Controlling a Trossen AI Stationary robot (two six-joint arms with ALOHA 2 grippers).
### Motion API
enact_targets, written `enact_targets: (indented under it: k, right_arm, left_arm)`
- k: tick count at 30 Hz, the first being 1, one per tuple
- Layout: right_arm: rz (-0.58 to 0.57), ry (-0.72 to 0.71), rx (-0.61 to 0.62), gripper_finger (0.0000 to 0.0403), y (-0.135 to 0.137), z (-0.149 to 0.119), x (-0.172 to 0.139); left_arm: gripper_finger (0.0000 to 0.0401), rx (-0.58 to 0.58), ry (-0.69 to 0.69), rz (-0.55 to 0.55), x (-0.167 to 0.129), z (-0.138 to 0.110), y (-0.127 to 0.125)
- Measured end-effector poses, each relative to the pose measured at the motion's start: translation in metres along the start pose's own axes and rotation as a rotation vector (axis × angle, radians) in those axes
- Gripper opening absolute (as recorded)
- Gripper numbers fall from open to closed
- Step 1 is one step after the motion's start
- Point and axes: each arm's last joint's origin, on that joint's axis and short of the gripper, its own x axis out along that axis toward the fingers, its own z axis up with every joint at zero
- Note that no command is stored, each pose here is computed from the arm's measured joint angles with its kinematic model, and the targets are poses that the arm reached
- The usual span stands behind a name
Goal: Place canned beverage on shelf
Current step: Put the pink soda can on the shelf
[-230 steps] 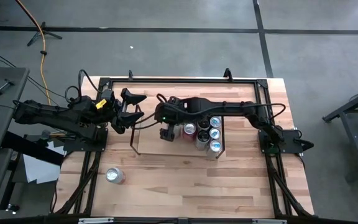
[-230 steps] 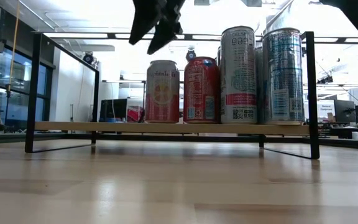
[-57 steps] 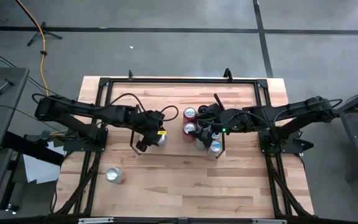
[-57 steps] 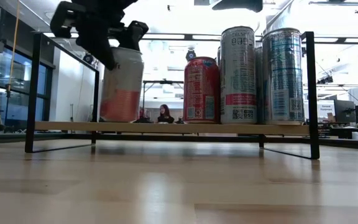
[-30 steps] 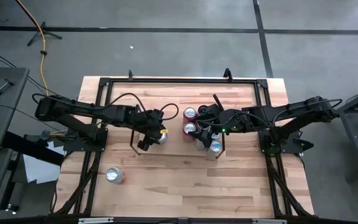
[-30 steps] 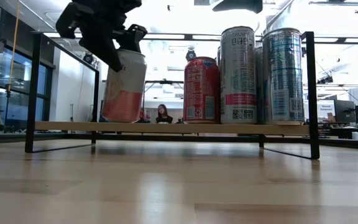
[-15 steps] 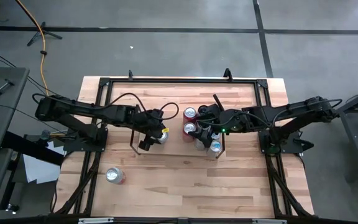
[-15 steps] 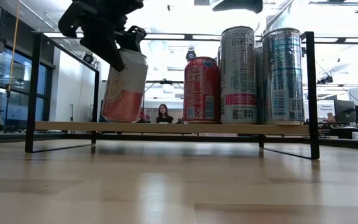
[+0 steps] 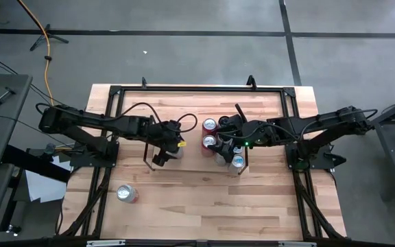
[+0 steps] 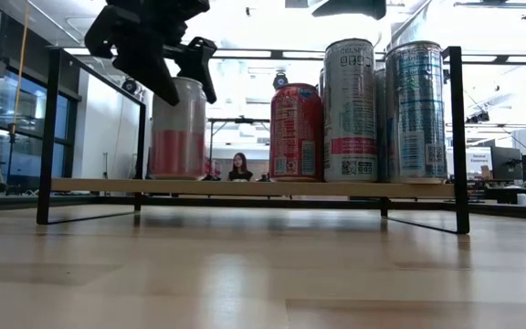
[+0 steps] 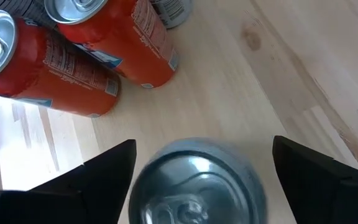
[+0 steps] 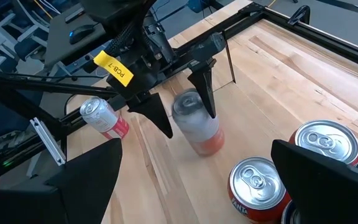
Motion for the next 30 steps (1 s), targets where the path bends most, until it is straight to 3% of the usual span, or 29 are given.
enact_targets:
  k: [8, 15, 21, 26, 30]
  right_arm:
    - [0.000, 0.000, 0.000, 0.0399, 0.000, 0.000, 0.000]
    - [-0.001, 0.001, -0.002, 0.0399, 0.000, 0.000, 0.000]
    - [-0.003, 0.003, -0.010, 0.0399, 0.000, 0.000, 0.000]
    - [-0.005, 0.007, -0.020, 0.0399, -0.001, -0.001, 0.000]
    - [-0.006, 0.007, -0.030, 0.0399, -0.001, -0.001, 0.000]
  left_arm:
    - [0.0356, -0.001, 0.008, 0.032, -0.003, 0.002, 0.002]
    - [0.0360, -0.049, -0.112, 0.150, -0.037, 0.035, 0.022]
    - [0.0360, -0.267, -0.185, 0.240, -0.063, 0.054, 0.035]
    - [0.0360, -0.386, -0.055, 0.234, -0.067, 0.044, 0.032]
    - [0.0360, -0.590, 0.023, 0.221, -0.064, 0.036, 0.028]
